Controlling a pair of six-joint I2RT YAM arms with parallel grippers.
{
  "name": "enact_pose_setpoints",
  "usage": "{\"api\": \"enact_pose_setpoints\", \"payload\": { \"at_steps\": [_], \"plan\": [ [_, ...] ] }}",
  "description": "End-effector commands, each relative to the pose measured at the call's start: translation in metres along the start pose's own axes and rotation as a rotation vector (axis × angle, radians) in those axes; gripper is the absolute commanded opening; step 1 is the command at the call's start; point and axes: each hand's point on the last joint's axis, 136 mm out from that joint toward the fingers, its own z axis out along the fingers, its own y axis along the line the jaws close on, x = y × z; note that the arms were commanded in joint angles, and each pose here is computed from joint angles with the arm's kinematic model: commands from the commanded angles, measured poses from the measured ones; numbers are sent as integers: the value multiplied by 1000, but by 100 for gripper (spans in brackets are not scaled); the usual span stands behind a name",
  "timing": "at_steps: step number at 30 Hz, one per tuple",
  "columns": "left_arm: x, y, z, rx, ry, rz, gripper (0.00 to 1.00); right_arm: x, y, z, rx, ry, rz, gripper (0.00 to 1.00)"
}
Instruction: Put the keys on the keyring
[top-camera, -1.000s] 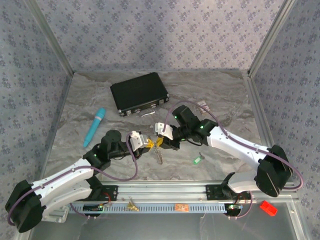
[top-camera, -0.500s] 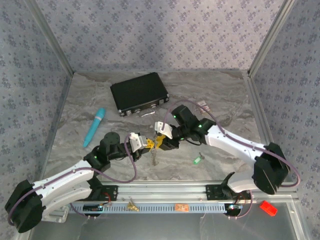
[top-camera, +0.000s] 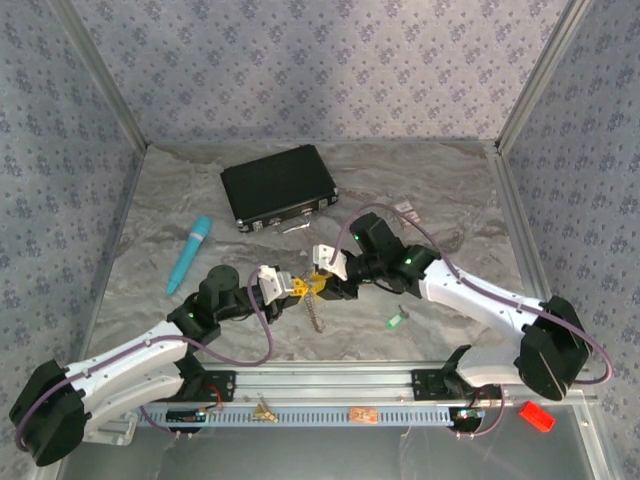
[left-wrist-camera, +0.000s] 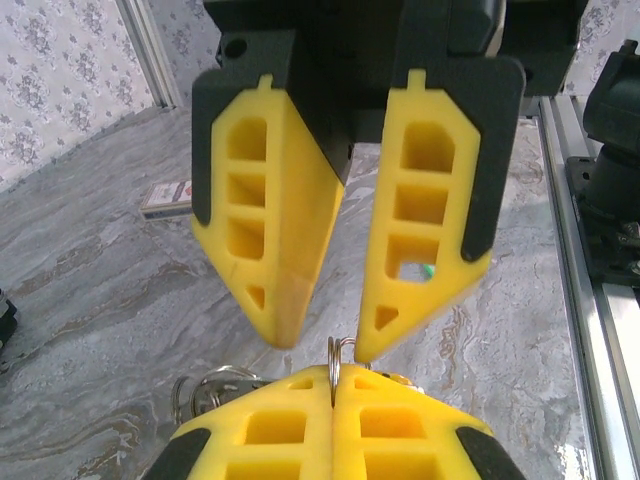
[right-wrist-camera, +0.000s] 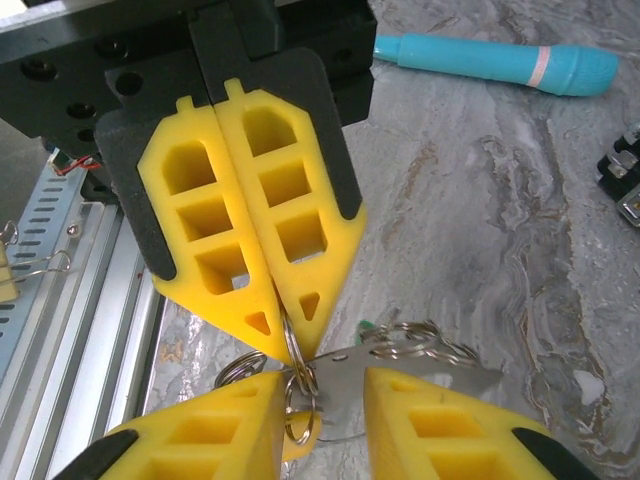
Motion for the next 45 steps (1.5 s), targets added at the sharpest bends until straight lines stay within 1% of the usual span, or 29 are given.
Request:
{"api": "enact_pose_setpoints", "payload": {
  "at_steps": [1,5,8,9,10,11,13,15,18,20,24,30,32,36,37,38,40,41,43,45],
  "plan": [
    [-22,-3,-2,16,-81,22,0,-4,4,6,-31,-17,-5,25],
    [-23,-2,-2,13,-84,26,0,-6,2,8,-32,-21,-11,19],
    [-23,-2,-1,14,-82,22,0,-8,2,8,-30,-31,-16,3],
    [-22,-1,-1,9,-76,20,0,-9,0,7,-23,-30,-20,0],
    [-22,1,-1,-3,-68,17,0,-8,0,6,-14,-21,-24,0],
    [-21,4,-1,-17,-56,15,4,-6,-1,5,-6,-8,-25,0],
    [-17,7,-3,-39,-25,13,19,-1,-2,3,6,48,-32,0],
    [-13,8,-5,-47,12,15,24,4,-3,0,14,111,-47,0],
    [-7,7,-5,-39,72,11,25,12,-2,0,13,214,-74,0],
    [-4,6,-4,-28,93,5,25,14,-2,2,6,256,-89,0],
    [-4,5,-2,-15,100,5,22,10,1,4,-14,296,-123,0],
    [-2,4,1,-3,107,7,18,3,8,5,-48,271,-133,0],
    [0,4,1,1,110,7,13,0,9,6,-53,256,-135,0],
    [-2,3,2,8,99,15,0,-3,11,5,-56,240,-135,0],
    [-3,2,2,10,97,16,0,-4,10,5,-52,228,-127,0],
    [-3,2,2,11,96,17,0,-7,7,4,-36,203,-121,6],
    [-2,2,2,11,90,14,0,-10,2,0,-11,142,-89,27],
    [-3,2,2,8,80,12,0,-9,-2,-2,2,106,-65,32],
    [-4,4,2,-11,46,-1,0,-6,-6,-5,11,31,-17,34],
    [-5,6,3,-27,15,-16,0,-7,-5,-5,0,-19,8,34]
  ]
}}
